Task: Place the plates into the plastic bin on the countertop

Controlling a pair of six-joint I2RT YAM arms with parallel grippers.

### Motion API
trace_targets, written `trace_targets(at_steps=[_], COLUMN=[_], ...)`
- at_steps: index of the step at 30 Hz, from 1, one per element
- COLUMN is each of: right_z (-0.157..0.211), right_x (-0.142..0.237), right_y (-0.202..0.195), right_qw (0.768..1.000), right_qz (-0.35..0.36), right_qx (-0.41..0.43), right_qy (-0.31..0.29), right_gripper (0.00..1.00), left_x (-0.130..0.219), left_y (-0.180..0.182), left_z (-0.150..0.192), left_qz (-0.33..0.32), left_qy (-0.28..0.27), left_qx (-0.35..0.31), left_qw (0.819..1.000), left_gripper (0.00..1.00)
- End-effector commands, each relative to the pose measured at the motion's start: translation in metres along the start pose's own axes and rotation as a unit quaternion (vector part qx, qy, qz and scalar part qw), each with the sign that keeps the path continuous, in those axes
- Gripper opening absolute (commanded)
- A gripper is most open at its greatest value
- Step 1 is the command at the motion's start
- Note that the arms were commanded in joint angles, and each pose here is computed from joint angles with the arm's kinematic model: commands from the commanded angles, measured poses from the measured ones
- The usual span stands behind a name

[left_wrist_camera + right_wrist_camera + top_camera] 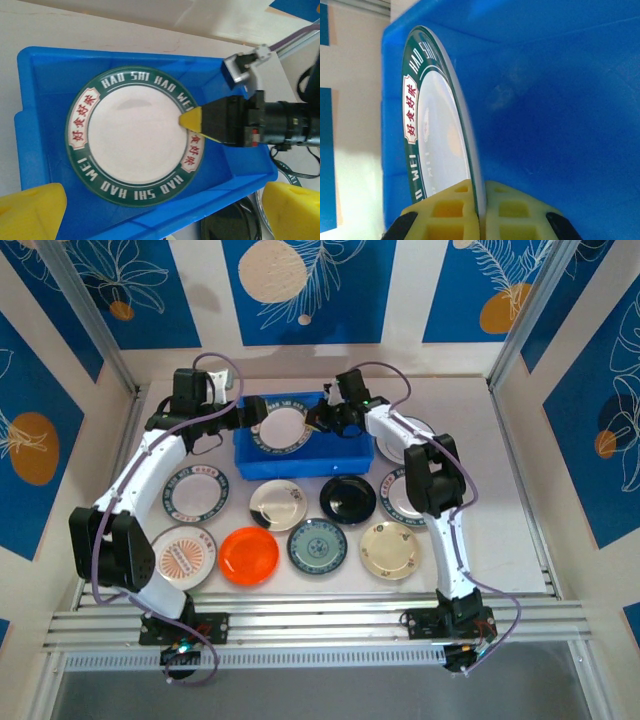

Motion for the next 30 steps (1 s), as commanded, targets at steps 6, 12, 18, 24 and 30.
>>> trace_targets(at_steps=[6, 12, 18, 24, 30], right_z=[0.002, 0.006, 0.008, 0.007, 0.002], right_x=[-0.021, -0.031, -0.035, -0.033, -0.023], right_y=[0.005, -0.004, -0.01, -0.008, 0.0], right_qw=[1.0, 0.999, 0.999, 0.999, 0.998], right_qz=[-0.015, -0.002, 0.019, 0.037, 0.049], right_qx=[0.014, 0.008, 0.009, 0.018, 0.029], right_qy=[0.023, 0.034, 0.038, 0.035, 0.026], right_gripper=[0.0, 0.0, 0.08, 0.2, 0.42], left_x=[-0.004, -0.008, -0.014, -0.015, -0.012], left_y=[-0.004, -0.003, -0.004, -0.007, -0.006], left_z=[0.016, 0.025, 0.033, 0.038, 0.037], left_qz=[0.026, 0.026, 0.027, 0.025, 0.017], left_qy=[0.012, 0.02, 0.03, 0.04, 0.041], left_qx=[-0.004, 0.003, 0.004, -0.002, -0.007], left_qw=[1.0, 0.999, 0.999, 0.999, 0.999], left_gripper=[1.0, 1.0, 1.0, 1.0, 1.0])
Point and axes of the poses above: each hand's point on the last joint's axis, 136 mm out from that joint toward the fingers, its own x axis back along the fingers, its own y axis along the line the jaws close on, z = x × y, the point moved 2 cm from there along x, back along the fingers, and after that the axes turned 8 degrees about -x, right-handed, at the moved point
